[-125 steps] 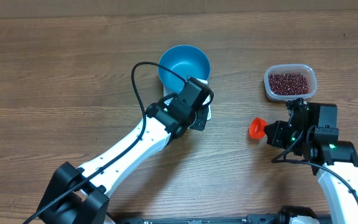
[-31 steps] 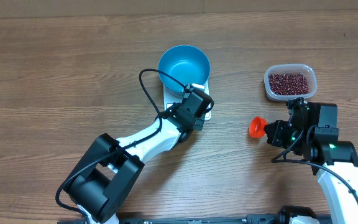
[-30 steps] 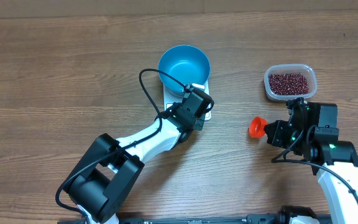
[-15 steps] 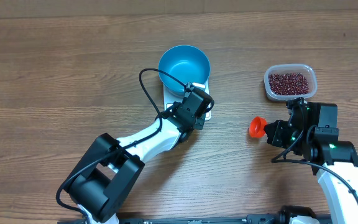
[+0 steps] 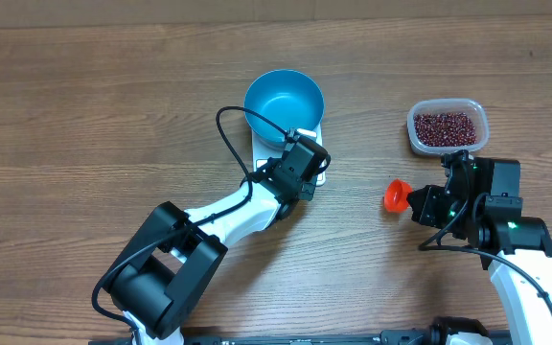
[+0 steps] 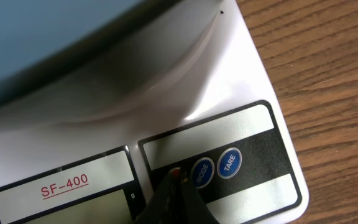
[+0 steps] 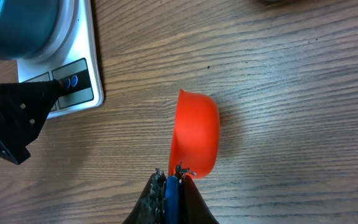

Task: Scoop item into bowl and weigh 150g on scale

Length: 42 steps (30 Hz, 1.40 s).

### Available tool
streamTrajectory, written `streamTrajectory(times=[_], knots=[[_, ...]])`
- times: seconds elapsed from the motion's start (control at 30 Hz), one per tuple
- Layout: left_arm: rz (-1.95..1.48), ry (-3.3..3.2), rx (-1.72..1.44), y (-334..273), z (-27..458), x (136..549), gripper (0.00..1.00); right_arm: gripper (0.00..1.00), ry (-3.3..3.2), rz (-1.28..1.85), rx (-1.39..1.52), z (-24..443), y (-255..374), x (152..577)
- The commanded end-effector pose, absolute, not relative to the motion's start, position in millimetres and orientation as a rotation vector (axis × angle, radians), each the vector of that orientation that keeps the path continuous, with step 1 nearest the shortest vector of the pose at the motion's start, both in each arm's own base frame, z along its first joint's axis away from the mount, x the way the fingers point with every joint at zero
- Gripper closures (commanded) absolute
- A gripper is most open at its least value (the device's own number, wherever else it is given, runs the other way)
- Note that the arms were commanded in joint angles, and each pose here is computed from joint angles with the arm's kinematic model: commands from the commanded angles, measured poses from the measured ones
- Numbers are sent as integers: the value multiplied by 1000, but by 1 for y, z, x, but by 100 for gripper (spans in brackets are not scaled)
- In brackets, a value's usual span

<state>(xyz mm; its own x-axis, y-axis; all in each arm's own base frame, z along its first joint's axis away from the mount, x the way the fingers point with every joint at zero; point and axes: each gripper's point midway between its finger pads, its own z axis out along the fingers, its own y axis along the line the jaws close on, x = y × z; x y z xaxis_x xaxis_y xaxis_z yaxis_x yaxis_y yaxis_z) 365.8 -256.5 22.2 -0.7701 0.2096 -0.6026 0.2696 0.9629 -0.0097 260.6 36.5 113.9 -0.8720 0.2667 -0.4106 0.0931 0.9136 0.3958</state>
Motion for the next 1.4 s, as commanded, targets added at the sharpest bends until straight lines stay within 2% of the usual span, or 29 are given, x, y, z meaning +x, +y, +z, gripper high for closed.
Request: streamTrajectory(times=[0.0,1.37], knots=[[-80,2480,361,-252,13,366,96,96,2553,509,235,131,36,269],[-48,2462,370,-251,8,371,96,96,2550,528,228,132,38,269]])
